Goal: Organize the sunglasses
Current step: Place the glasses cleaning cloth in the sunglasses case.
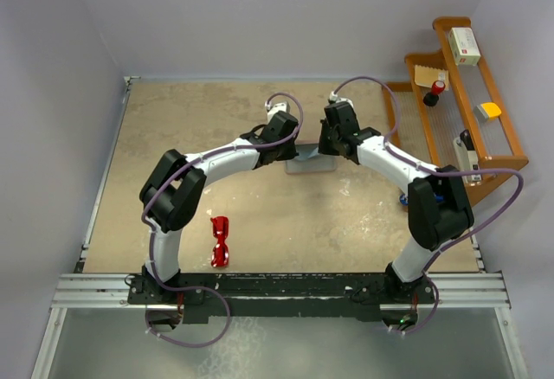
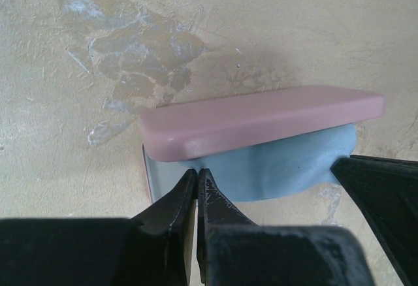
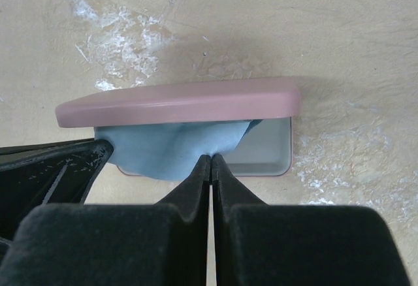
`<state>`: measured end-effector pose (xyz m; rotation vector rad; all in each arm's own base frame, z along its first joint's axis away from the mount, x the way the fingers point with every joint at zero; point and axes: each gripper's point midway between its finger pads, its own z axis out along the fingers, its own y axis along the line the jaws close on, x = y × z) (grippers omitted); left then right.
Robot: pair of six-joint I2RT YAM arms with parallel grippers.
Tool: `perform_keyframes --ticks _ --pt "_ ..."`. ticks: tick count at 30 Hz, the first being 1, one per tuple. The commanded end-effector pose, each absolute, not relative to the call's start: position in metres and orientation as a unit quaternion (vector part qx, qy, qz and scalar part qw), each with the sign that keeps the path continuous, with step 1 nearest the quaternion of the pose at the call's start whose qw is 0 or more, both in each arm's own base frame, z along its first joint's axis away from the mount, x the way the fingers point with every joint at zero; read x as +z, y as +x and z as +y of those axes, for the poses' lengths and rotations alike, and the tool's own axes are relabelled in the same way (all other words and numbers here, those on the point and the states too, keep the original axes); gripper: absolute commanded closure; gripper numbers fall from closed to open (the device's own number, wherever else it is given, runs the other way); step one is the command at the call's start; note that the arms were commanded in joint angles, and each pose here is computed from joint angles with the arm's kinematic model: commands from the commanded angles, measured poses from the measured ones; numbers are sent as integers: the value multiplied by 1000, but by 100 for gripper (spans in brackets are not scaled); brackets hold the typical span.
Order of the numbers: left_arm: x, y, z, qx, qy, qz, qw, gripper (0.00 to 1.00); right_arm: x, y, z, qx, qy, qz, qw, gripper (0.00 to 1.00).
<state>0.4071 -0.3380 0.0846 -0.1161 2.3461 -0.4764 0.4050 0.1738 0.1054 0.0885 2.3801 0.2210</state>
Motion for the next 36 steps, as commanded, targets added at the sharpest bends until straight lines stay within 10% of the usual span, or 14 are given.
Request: perform_keyframes --ticks 1,36 --pt "111 417 -341 -203 -46 894 395 100 108 408 172 88 34 921 378 100" --pt "45 397 -344 -214 -55 913 342 100 46 400 163 62 32 943 326 100"
